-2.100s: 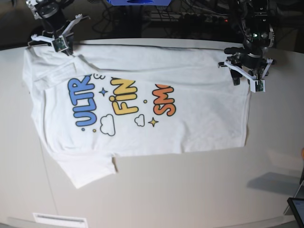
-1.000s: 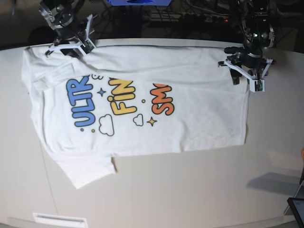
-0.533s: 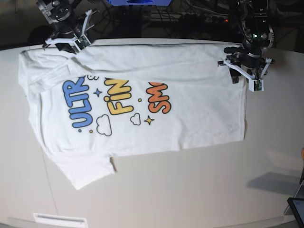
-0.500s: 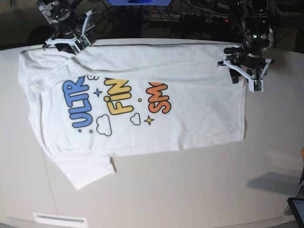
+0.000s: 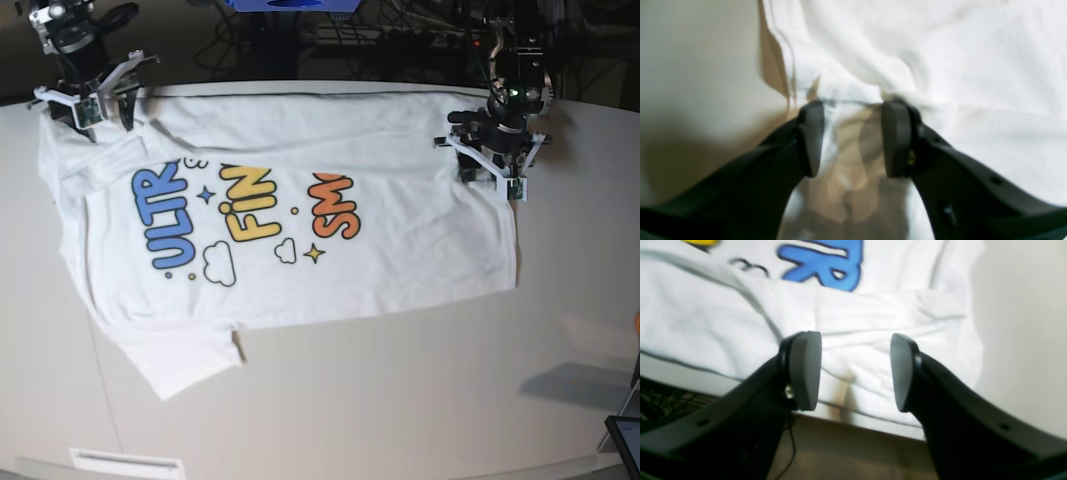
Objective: Fold the T-shirt properly
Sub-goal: 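Shift both grippers along the folded edge, adjusting their grip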
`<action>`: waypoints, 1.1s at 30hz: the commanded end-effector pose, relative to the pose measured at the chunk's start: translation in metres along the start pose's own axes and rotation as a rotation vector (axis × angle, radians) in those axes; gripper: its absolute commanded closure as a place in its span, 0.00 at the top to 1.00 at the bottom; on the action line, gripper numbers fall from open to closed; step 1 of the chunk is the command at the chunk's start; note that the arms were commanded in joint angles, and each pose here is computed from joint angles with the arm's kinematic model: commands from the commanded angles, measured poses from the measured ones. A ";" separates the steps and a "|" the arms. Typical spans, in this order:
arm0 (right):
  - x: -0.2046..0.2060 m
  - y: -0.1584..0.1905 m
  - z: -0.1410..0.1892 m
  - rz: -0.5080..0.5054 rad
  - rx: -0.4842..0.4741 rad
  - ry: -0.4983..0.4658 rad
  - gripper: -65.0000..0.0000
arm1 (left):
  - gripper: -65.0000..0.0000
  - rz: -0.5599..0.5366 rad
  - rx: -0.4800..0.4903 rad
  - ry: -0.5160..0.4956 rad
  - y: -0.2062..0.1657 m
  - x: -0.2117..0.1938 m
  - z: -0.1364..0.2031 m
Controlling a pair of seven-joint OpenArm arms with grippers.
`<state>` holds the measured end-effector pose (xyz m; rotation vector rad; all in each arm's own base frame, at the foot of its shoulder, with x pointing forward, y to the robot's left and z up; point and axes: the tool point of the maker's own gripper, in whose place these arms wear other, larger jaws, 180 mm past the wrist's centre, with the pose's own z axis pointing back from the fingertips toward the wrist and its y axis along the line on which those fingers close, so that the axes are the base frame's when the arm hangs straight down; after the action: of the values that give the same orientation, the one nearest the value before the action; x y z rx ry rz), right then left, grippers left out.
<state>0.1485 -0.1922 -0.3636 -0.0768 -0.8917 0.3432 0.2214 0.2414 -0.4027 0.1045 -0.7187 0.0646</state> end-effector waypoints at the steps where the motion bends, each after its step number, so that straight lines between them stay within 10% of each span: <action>1: 0.009 0.002 0.003 0.001 0.015 -0.038 0.49 | 0.42 -0.010 0.003 0.014 0.003 -0.001 0.001; 33: 0.015 0.040 -0.023 0.103 0.107 0.026 0.49 | 0.42 -0.101 0.063 -0.048 0.038 0.040 -0.005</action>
<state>0.1603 -0.1484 -0.3825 -0.0274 -0.8088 0.4913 0.2397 0.2792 -0.3923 0.1895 -0.7019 -0.0017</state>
